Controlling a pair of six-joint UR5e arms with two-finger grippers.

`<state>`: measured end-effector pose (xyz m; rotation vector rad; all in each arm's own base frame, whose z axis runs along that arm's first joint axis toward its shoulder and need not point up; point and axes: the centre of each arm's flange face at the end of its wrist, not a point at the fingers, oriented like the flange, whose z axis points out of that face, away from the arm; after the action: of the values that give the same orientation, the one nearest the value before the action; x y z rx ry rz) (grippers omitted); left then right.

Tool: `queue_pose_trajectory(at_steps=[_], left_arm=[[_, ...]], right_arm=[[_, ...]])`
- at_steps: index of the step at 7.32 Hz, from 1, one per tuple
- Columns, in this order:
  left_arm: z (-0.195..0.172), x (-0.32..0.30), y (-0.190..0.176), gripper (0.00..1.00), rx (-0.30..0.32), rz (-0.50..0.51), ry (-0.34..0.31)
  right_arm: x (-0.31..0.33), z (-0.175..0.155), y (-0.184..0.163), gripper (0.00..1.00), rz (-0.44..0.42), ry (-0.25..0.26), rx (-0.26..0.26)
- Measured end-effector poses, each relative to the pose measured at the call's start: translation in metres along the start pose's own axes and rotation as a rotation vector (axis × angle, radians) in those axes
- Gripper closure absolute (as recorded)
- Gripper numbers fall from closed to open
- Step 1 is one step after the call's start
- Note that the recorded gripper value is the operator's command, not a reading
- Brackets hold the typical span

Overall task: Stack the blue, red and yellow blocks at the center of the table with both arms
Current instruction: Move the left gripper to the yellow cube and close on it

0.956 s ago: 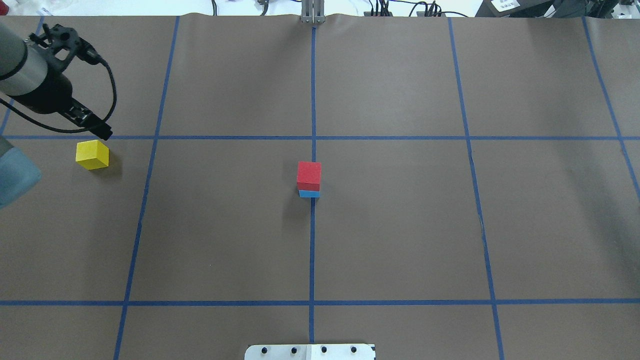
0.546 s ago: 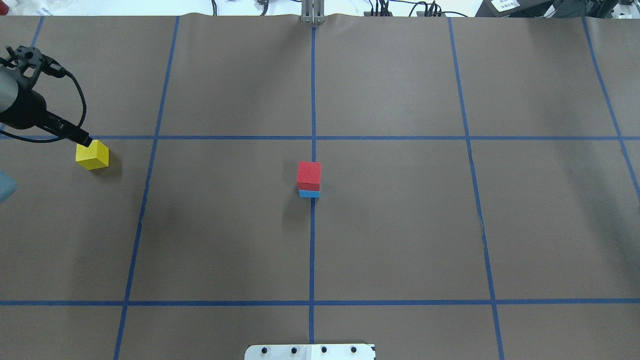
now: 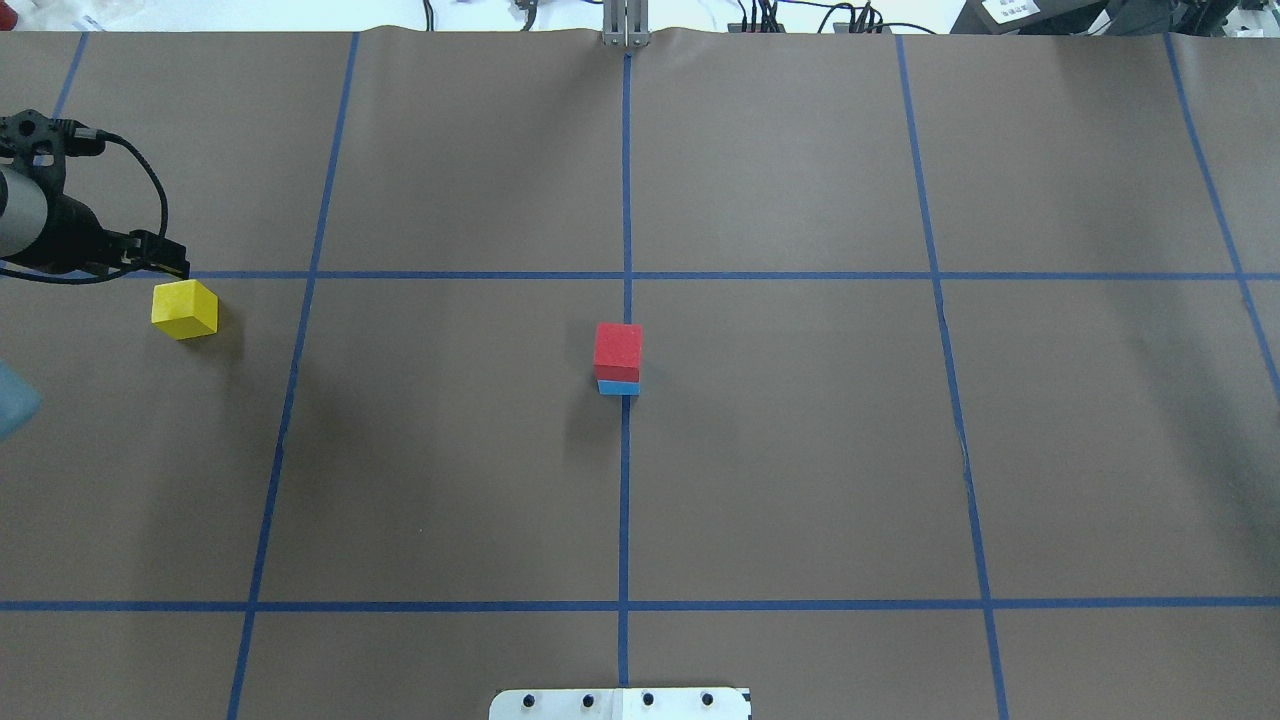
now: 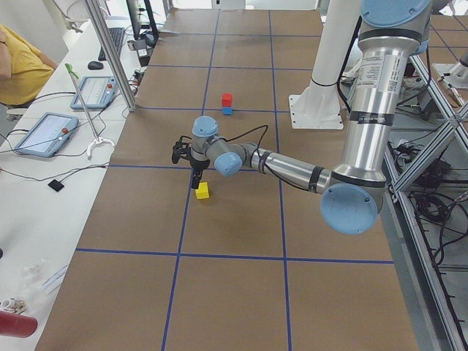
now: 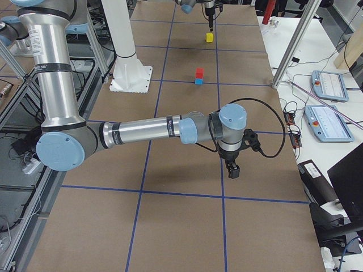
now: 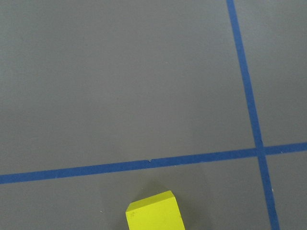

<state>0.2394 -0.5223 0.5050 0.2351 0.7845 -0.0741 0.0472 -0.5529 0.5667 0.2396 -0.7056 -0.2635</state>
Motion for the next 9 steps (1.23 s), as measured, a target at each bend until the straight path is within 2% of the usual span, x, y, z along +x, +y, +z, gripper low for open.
queue_pose_trajectory(at_steps=[4, 9], left_arm=[[0.035, 0.007, 0.027, 0.00, -0.017, -0.007, -0.060], [0.055, 0.013, 0.035, 0.06, -0.037, 0.024, -0.064]], right_arm=[[-0.001, -0.002, -0.002, 0.00, -0.005, 0.003, 0.006], [-0.001, -0.002, -0.002, 0.00, -0.006, 0.003, 0.007]])
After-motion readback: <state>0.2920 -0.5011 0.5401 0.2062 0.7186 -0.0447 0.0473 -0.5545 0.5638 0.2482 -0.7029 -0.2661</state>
